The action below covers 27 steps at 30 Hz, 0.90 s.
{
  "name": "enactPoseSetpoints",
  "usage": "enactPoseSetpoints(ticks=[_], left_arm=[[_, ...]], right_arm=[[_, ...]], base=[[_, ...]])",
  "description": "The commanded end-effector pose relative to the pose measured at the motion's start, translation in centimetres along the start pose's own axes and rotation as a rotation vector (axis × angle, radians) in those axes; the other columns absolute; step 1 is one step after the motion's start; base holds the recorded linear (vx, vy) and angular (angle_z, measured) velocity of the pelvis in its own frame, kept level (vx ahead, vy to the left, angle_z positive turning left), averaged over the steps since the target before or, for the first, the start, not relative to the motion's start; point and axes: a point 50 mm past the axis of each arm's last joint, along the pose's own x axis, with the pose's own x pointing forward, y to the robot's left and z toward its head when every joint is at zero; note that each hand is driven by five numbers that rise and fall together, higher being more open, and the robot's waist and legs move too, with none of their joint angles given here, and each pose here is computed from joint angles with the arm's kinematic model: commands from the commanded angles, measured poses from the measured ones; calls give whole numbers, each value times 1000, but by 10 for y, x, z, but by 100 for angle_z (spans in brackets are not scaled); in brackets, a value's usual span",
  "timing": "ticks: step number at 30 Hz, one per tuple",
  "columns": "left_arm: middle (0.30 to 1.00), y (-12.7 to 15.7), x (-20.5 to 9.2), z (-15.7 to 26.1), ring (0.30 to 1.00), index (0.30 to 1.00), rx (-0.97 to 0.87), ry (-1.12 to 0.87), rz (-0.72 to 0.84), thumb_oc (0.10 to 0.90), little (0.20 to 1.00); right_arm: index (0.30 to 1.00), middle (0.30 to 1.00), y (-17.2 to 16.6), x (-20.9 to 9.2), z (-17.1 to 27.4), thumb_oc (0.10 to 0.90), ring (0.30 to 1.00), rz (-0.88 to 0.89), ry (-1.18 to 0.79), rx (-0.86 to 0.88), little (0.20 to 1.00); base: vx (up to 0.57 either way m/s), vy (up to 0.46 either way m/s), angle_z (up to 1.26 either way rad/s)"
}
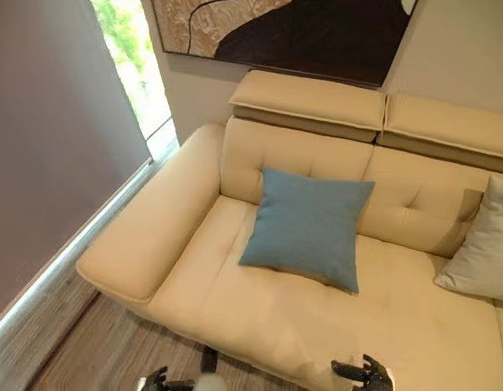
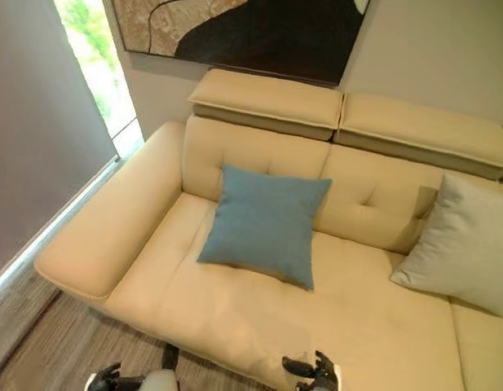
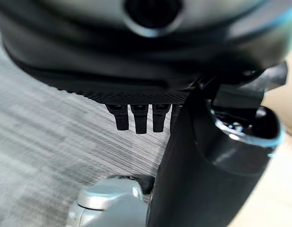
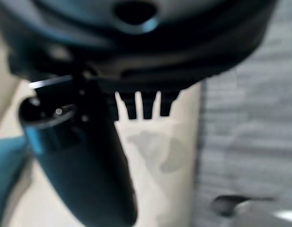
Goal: Pick up all the scattered cushions and arrange them neatly on the sofa.
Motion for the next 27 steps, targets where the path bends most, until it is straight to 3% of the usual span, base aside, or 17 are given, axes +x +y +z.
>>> enactPoseSetpoints(ticks=[1,6,13,21,27], left_arm=[[900,-22,-2,17,900,900,-23,-76,-66,800,900],[900,-34,-6,4,900,900,-33,-35,-99,800,900],[900,-45,-5,26,900,900,124,-132,-142,800,900],[900,-21,-1,14,900,900,303,-92,-78,800,900],[900,-12,1,7,900,900,266,-33,-44,800,900]], right_arm=[[900,900,-21,5,14,800,900,-86,-49,49,900],[900,900,-22,4,3,800,900,-111,16,116,900],[900,900,-11,4,9,800,900,-84,12,149,900],[900,900,5,3,27,800,900,-24,-65,103,900],[900,900,16,1,24,800,900,23,-62,-12,900]], base=[[-335,8,25],[-177,122,2],[-147,248,25],[-131,123,-16],[-43,-26,-30]])
